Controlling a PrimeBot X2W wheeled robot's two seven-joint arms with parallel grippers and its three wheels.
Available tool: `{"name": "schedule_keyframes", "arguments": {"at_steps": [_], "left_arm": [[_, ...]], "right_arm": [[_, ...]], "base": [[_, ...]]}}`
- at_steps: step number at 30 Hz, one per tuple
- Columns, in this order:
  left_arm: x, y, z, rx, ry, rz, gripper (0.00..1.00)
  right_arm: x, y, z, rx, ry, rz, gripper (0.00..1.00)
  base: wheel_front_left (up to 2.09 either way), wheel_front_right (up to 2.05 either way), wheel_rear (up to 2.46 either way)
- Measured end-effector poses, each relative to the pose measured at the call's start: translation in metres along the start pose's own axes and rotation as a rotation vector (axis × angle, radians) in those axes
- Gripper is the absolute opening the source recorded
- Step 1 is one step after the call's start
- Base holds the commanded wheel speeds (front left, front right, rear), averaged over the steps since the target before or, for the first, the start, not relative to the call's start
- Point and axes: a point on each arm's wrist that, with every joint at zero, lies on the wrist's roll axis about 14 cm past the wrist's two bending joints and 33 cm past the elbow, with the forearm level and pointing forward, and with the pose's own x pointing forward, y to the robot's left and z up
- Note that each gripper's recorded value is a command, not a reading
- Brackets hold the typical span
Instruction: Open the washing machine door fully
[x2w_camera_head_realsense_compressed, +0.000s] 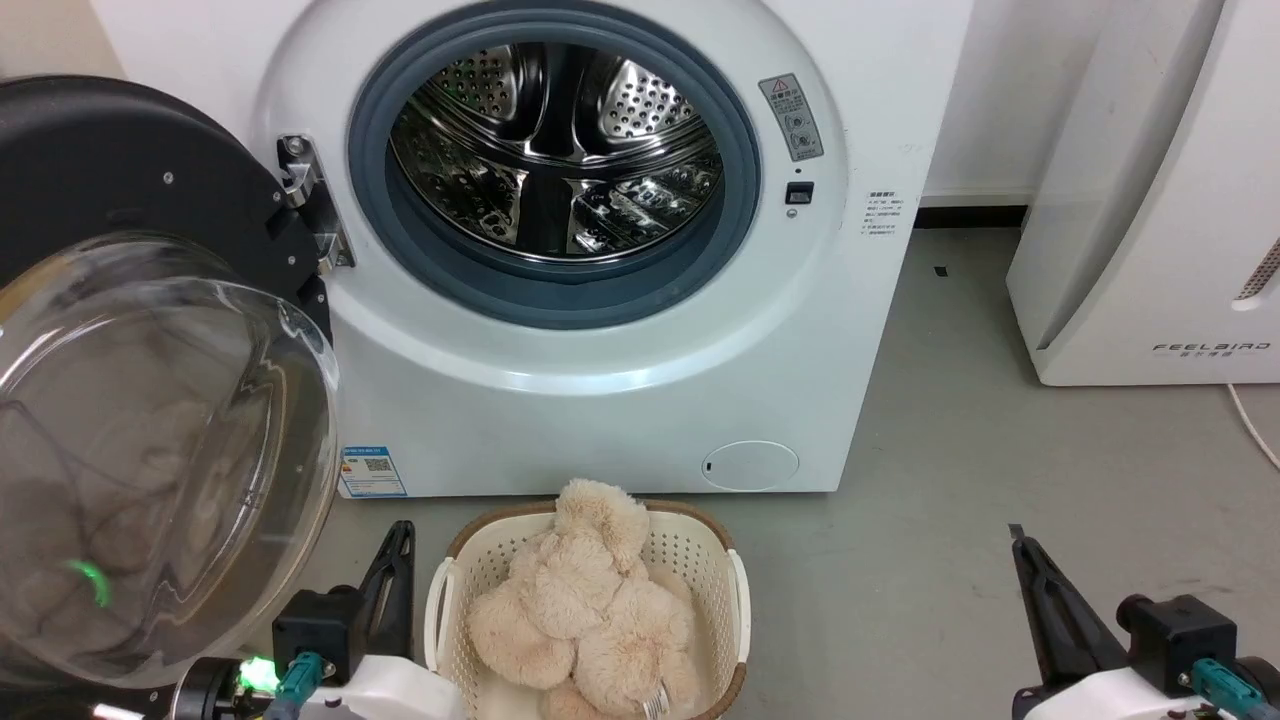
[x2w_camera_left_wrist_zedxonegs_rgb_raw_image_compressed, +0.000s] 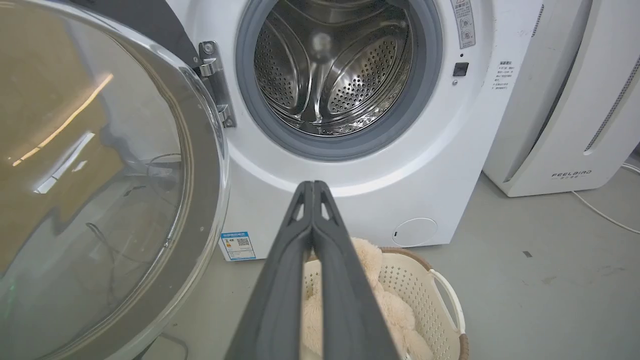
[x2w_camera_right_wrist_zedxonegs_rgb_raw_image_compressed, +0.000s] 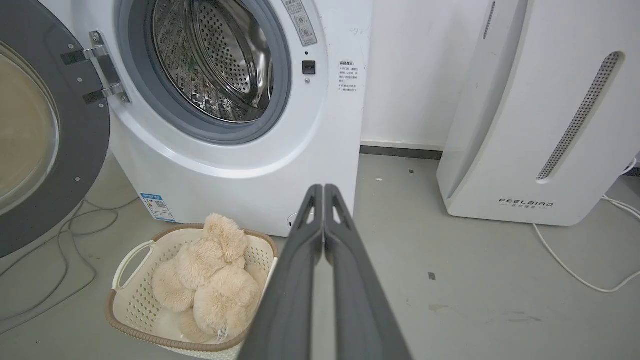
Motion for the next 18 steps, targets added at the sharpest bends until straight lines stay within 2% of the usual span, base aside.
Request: {"name": "schedule_keyframes", "arguments": {"at_steps": [18], "left_arm": [[0.0024, 0.0023, 0.002, 0.002, 0.002, 0.009, 0.0]], "right_arm": [[0.005, 0.0034, 0.0031, -0.008, -0.005, 0.011, 0.0]], "base": [[0.0, 0.0, 0.0]]}}
